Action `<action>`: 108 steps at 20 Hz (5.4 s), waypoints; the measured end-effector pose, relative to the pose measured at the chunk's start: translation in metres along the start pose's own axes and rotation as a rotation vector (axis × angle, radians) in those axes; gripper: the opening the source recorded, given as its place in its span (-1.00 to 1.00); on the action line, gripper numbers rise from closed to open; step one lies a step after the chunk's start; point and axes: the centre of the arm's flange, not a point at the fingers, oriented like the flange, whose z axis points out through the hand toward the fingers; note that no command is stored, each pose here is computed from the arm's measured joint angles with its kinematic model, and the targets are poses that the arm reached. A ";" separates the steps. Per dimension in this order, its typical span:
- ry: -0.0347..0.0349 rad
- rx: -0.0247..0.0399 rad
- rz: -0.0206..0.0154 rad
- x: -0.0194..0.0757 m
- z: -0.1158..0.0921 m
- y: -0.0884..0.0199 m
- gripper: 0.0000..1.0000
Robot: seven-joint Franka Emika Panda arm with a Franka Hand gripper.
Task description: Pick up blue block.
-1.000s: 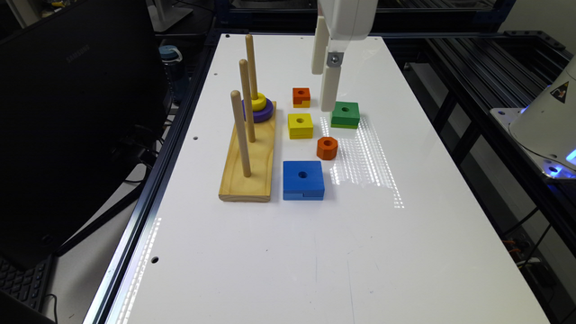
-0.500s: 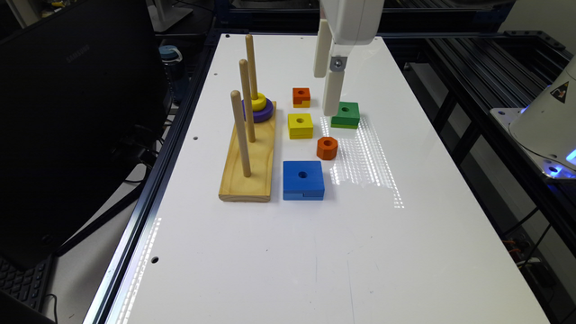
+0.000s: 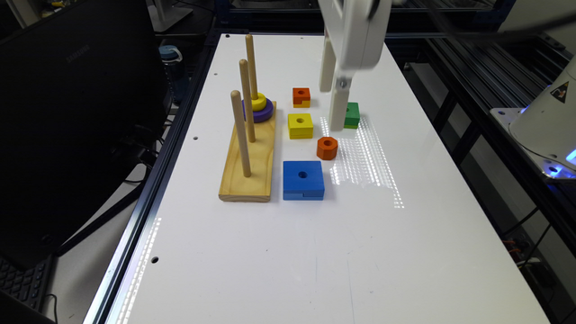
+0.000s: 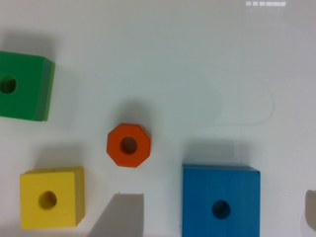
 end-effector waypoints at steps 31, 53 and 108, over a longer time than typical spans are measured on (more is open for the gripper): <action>-0.0035 0.0008 0.0020 0.0072 0.030 -0.015 1.00; -0.0003 0.0107 0.0014 0.0128 0.066 -0.025 1.00; -0.0242 0.0055 0.0004 0.0072 0.115 -0.038 1.00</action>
